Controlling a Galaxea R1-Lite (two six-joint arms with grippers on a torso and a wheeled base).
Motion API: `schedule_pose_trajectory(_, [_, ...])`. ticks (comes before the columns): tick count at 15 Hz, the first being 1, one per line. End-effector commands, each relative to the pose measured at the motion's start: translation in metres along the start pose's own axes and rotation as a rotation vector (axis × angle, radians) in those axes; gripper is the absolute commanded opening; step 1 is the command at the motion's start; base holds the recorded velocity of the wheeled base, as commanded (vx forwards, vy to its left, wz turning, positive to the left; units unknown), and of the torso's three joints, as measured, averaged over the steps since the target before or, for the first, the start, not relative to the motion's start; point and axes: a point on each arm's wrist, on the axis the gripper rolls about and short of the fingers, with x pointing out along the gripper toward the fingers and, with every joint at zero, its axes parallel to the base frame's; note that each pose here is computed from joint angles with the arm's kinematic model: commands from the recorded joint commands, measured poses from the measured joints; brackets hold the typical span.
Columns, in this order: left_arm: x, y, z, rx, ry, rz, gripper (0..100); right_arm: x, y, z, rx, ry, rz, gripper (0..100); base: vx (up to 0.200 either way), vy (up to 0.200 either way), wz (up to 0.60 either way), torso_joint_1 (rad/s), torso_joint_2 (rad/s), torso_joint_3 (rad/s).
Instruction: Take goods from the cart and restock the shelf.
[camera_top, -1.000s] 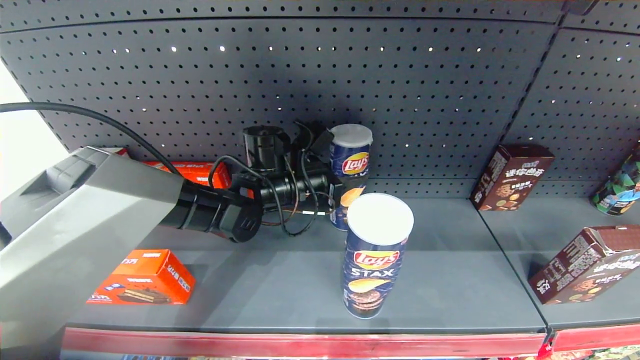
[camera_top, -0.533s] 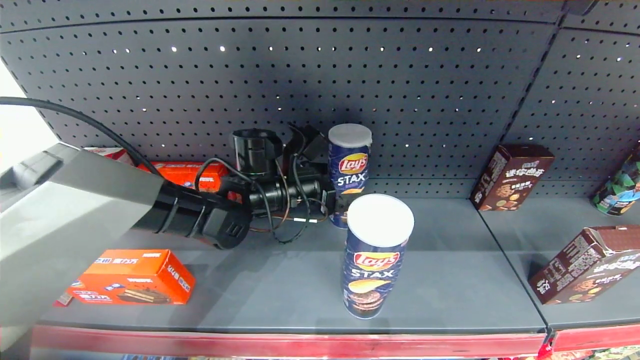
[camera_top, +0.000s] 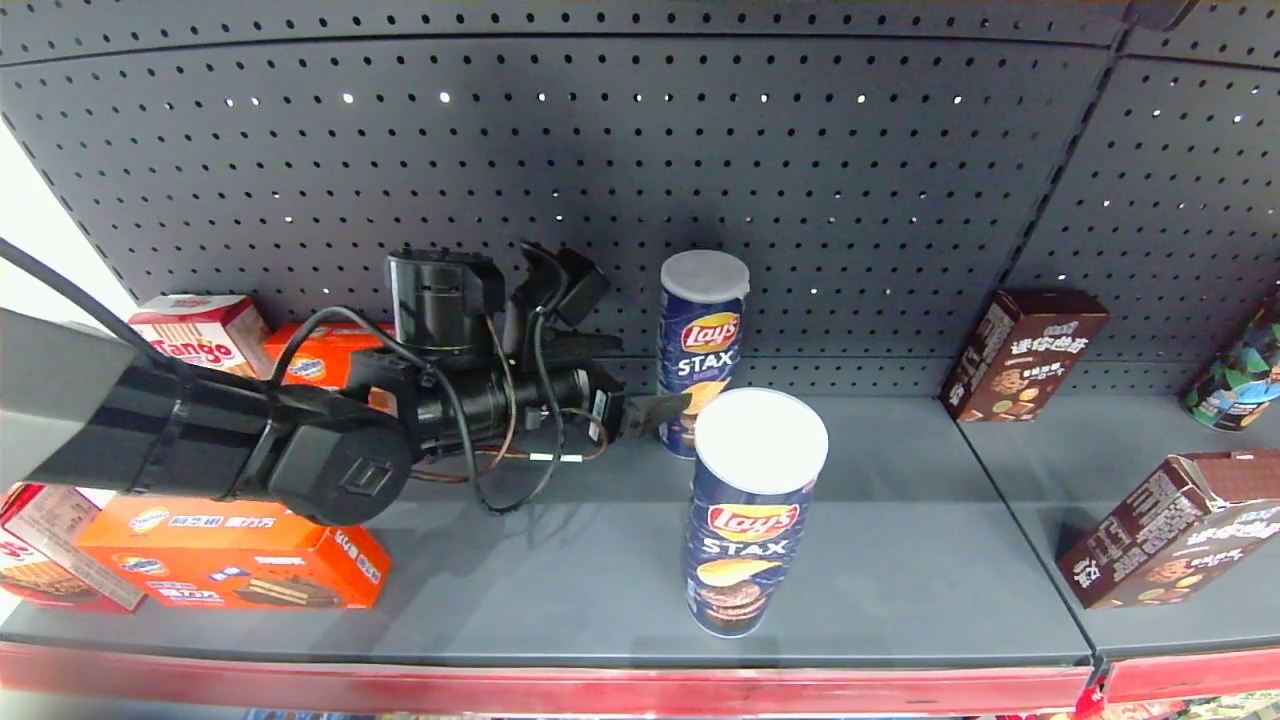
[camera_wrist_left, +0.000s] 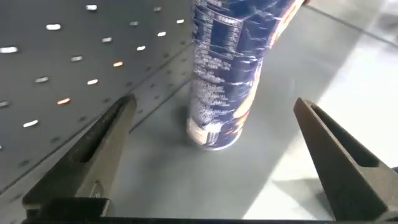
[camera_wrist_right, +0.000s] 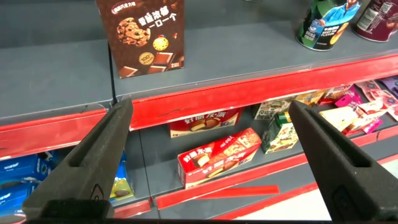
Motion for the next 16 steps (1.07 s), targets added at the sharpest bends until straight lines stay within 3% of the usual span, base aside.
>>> schedule_pose_trajectory(1, [-0.008,-0.001,0.008,0.009,-0.013,0.024,100,0.0,0.0,0.0,-0.001,0.001,-0.001,100,0.0,0.0,0.0,0.0,0.0,0.0])
schedule_pose_trajectory(9, [0.005,0.006,0.003,0.012,0.026,0.223,100,0.0,0.0,0.0,-0.001,0.001,-0.001,100,0.0,0.0,0.0,0.0,0.0,0.0])
schedule_pose_trajectory(16, [0.011,0.006,0.002,0.014,0.025,0.242,100,0.0,0.0,0.0,-0.001,0.001,0.001,100,0.0,0.0,0.0,0.0,0.0,0.0])
